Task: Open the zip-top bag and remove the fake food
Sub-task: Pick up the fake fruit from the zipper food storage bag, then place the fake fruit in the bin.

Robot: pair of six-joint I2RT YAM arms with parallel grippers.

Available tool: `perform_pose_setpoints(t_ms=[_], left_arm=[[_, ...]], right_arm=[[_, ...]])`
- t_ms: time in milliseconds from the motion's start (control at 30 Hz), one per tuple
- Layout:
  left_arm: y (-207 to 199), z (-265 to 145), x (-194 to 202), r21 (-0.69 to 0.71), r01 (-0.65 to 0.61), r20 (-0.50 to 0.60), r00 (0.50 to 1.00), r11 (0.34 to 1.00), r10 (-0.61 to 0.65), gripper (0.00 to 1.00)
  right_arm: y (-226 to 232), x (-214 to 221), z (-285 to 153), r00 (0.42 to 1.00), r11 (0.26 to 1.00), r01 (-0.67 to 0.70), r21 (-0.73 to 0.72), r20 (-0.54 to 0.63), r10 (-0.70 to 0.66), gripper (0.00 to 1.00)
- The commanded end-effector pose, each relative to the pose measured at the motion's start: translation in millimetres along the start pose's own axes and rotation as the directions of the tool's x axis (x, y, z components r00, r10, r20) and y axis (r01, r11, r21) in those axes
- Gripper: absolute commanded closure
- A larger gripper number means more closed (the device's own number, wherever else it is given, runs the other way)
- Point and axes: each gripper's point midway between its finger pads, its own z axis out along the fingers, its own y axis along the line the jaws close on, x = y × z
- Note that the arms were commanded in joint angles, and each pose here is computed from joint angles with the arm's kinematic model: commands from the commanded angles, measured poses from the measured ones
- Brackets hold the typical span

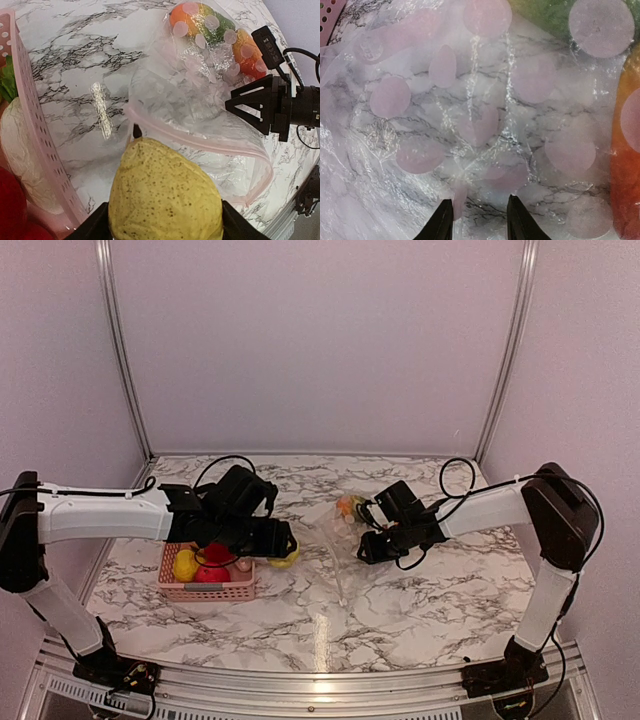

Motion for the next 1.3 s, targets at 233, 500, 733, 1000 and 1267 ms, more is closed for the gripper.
perform_pose_setpoints(t_ms=[233, 500, 733, 1000, 1267], left_arm=[[25.3, -35.1, -10.5, -0.060, 0.031, 0.056, 0.998, 0.998, -0.027, 0.39], [46.4, -52.6, -28.6, -0.136, 0.079, 0.120, 0.991, 0.988, -0.063, 0.39], [79.4, -54.3, -61.9, -0.215, 0.166, 0.194, 0.973, 0.962, -0.125, 0.39], [107.8, -25.3, -90.3, -0.264, 0.197, 0.199, 0.969, 0.944, -0.147, 0.39], [128.1, -4.8, -94.9, -0.285, 0.204, 0.178, 0.971, 0.937, -0.157, 0.34]], right_arm=[[-3.7, -5.6, 4.6, 1.000, 1.000, 0.001, 0.014, 0.001, -0.001, 0.65], [-2.8, -8.8, 1.4, 1.000, 1.000, 0.003, 0.013, 0.010, -0.003, 0.65], [1.4, -17.5, -8.1, 0.999, 1.000, 0.007, 0.004, 0.036, -0.007, 0.64], [6.7, -31.0, -24.0, 0.997, 1.000, 0.011, -0.006, 0.078, -0.011, 0.64], [10.5, -41.6, -39.3, 0.993, 1.000, 0.015, -0.007, 0.114, -0.014, 0.63]])
